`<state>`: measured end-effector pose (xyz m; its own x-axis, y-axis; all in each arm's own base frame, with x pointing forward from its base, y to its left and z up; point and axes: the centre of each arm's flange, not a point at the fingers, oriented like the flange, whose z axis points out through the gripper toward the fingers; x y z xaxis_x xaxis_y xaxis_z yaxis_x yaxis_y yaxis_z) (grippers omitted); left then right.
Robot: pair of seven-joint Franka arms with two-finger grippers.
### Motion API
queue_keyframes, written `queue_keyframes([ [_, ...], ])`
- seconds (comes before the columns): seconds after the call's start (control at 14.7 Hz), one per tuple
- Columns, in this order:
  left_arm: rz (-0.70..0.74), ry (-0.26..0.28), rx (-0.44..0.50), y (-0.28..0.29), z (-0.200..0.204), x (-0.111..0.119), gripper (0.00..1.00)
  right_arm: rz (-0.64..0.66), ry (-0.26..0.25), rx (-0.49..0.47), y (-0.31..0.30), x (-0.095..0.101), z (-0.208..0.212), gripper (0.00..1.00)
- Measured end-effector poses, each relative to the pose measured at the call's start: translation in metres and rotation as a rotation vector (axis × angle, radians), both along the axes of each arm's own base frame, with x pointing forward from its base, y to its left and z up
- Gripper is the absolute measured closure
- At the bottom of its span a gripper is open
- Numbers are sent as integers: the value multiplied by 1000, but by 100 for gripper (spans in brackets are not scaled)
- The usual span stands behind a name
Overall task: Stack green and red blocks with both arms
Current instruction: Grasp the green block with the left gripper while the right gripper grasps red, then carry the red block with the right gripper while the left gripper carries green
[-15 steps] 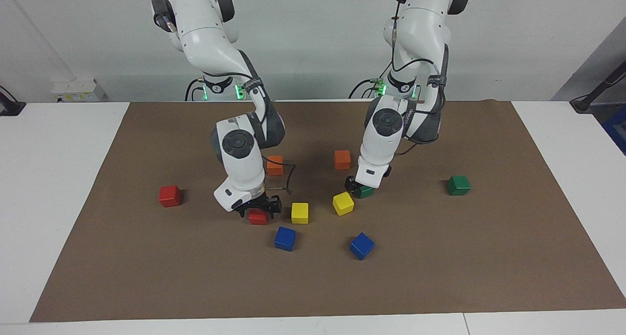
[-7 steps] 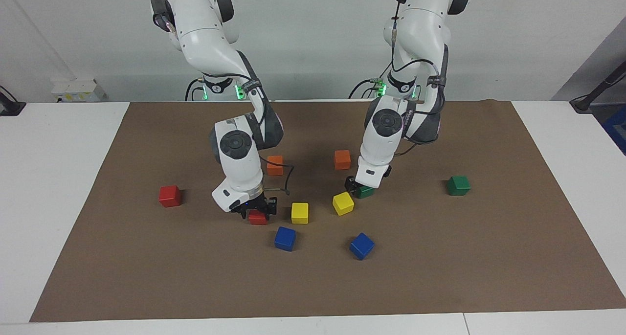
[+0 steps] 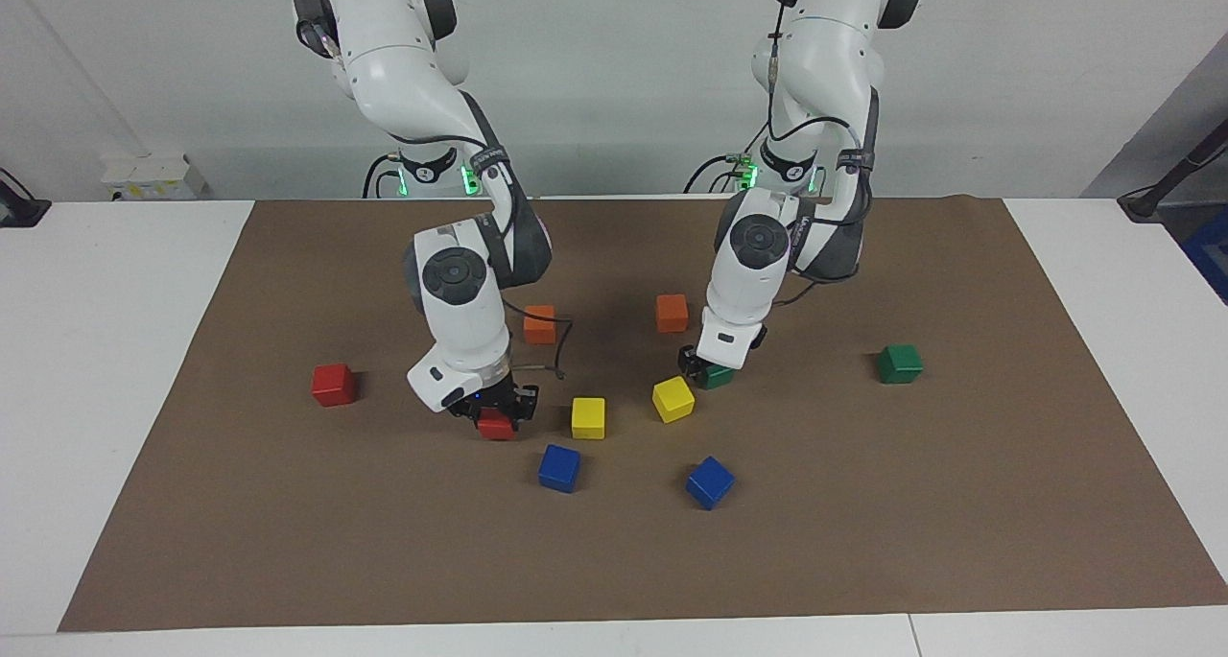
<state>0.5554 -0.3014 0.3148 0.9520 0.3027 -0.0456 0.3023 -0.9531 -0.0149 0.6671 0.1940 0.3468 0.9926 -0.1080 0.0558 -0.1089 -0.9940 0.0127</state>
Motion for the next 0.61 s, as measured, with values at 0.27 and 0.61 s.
queue_keyframes([
  [0.27,-7,0,0,-4,0,-2,43,41,-25,-10,-46,16,79,45],
  [0.61,-2,4,6,1,2,-1,45,239,16,-38,-157,7,121,45],
])
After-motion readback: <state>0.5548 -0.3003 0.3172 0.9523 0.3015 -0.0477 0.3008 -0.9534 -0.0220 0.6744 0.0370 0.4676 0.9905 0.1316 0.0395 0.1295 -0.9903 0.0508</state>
